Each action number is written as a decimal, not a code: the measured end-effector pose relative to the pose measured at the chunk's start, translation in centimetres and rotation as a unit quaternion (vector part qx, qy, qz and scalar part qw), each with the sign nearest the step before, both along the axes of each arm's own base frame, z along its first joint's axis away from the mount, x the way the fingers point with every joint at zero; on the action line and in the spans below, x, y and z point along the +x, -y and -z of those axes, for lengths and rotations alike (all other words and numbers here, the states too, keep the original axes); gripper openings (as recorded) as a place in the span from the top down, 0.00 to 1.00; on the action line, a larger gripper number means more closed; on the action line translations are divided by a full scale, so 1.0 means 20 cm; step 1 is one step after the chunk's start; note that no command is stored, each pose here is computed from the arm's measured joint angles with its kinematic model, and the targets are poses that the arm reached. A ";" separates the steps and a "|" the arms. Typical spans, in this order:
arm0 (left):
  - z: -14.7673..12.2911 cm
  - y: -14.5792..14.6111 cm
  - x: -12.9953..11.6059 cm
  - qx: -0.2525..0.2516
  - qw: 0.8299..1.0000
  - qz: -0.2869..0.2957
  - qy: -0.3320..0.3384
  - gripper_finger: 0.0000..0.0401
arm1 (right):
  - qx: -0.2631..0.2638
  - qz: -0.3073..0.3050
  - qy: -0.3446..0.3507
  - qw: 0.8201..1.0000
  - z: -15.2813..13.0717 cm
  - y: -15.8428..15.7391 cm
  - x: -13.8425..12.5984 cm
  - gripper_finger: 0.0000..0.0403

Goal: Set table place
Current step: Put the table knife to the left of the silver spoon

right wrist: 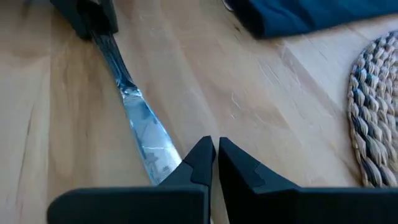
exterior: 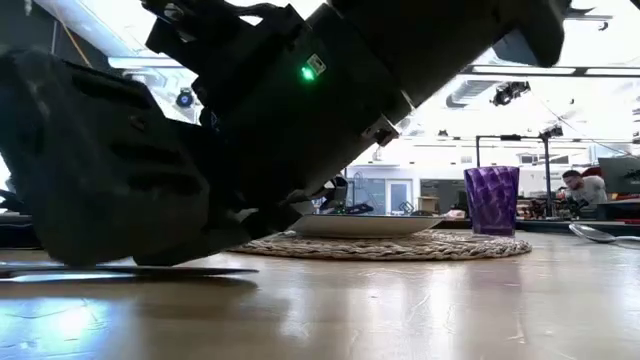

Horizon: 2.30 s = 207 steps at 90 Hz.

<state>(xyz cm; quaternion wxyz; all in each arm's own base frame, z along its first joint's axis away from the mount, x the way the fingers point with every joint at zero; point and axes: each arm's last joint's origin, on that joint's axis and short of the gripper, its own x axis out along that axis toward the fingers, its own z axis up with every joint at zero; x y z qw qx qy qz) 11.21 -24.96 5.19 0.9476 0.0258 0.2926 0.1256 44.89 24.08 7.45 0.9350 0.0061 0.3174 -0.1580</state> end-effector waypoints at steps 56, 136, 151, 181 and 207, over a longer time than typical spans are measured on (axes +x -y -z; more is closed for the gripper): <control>0.01 0.01 0.01 -0.057 0.997 -0.026 0.036 0.89 | -0.016 -0.113 0.022 0.993 -0.06 -0.05 0.04 0.69; -0.15 0.06 0.06 -0.152 0.987 0.016 -0.051 1.00 | 0.013 -0.208 -0.069 0.976 -0.06 0.13 0.10 0.84; -0.16 0.06 0.08 -0.140 0.988 0.024 -0.057 1.00 | 0.061 -0.217 -0.080 0.971 -0.05 0.15 0.11 0.99; -0.25 0.04 0.10 -0.129 0.985 0.071 -0.094 0.81 | 0.059 -0.214 -0.082 0.972 -0.04 0.15 0.11 1.00; -0.24 0.03 0.15 -0.137 0.985 0.059 -0.088 0.63 | 0.056 -0.212 -0.082 0.972 -0.04 0.15 0.11 1.00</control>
